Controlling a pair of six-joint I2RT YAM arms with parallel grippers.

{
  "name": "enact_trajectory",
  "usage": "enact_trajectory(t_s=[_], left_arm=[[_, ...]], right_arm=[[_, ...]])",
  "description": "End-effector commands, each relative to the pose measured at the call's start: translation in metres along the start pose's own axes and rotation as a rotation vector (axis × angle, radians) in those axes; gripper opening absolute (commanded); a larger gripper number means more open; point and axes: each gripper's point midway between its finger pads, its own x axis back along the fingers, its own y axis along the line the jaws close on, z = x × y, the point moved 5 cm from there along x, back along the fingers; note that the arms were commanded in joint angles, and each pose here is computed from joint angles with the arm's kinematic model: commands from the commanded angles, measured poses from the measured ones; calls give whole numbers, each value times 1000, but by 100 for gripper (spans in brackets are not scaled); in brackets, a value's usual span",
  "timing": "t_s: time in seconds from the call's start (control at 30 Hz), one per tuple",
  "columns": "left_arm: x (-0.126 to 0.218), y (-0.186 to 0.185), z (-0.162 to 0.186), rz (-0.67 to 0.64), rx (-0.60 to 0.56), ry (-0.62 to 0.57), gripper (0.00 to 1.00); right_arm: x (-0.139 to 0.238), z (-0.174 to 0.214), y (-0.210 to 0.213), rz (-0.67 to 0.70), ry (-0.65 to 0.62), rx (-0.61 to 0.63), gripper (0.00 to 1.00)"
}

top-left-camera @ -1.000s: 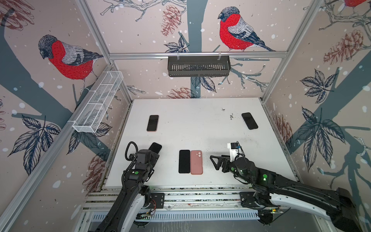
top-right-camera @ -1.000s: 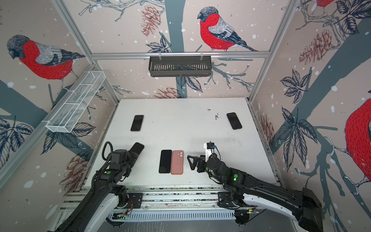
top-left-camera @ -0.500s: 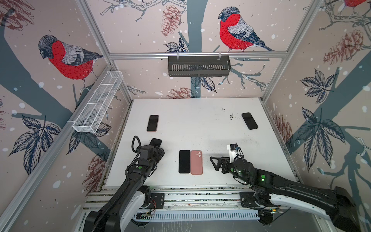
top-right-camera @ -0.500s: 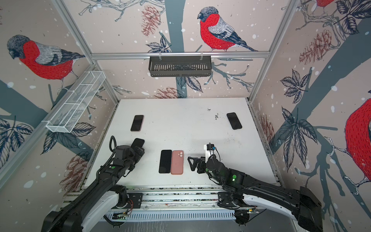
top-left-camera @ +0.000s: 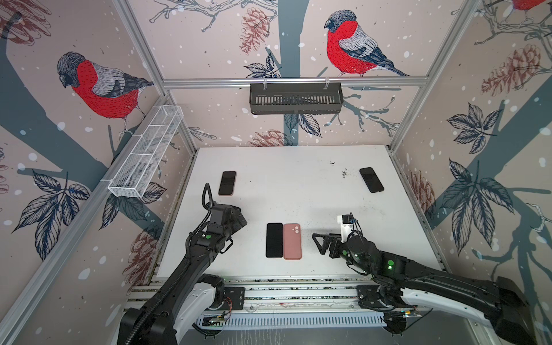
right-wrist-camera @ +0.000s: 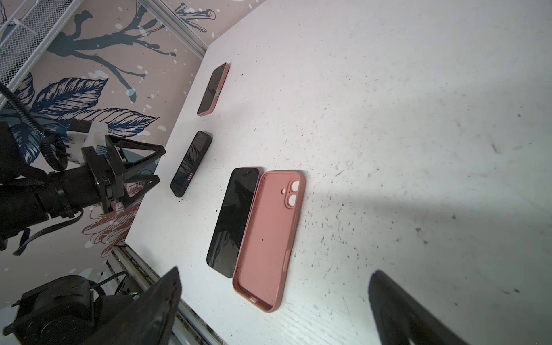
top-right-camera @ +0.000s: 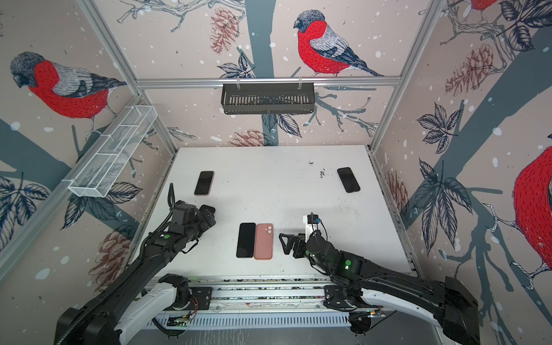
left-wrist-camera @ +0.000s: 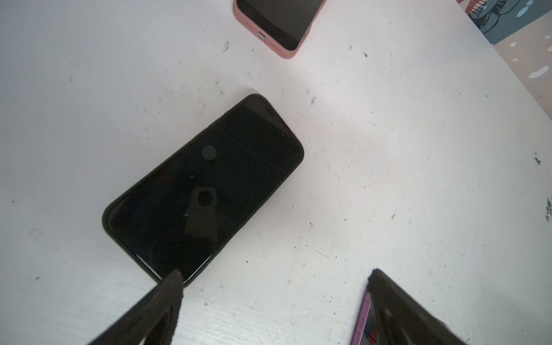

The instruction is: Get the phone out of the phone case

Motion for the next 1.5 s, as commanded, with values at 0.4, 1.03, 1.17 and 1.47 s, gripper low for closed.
enact_trajectory(t_s=[0.4, 1.03, 1.17, 1.47], left_arm=[[-14, -23, -41, -121, -429, 79, 92], [-63, -9, -31, -281, -752, 412, 89], [-72, 0, -29, -304, -737, 462, 89], [-76, 15, -38, -321, -698, 449, 89]], right_arm=[[-3, 0, 6, -42, -2, -14, 99], [-9, 2, -7, -32, 6, -18, 99], [-9, 1, -7, -34, 5, -20, 99], [-8, 0, -12, -21, 0, -23, 99]])
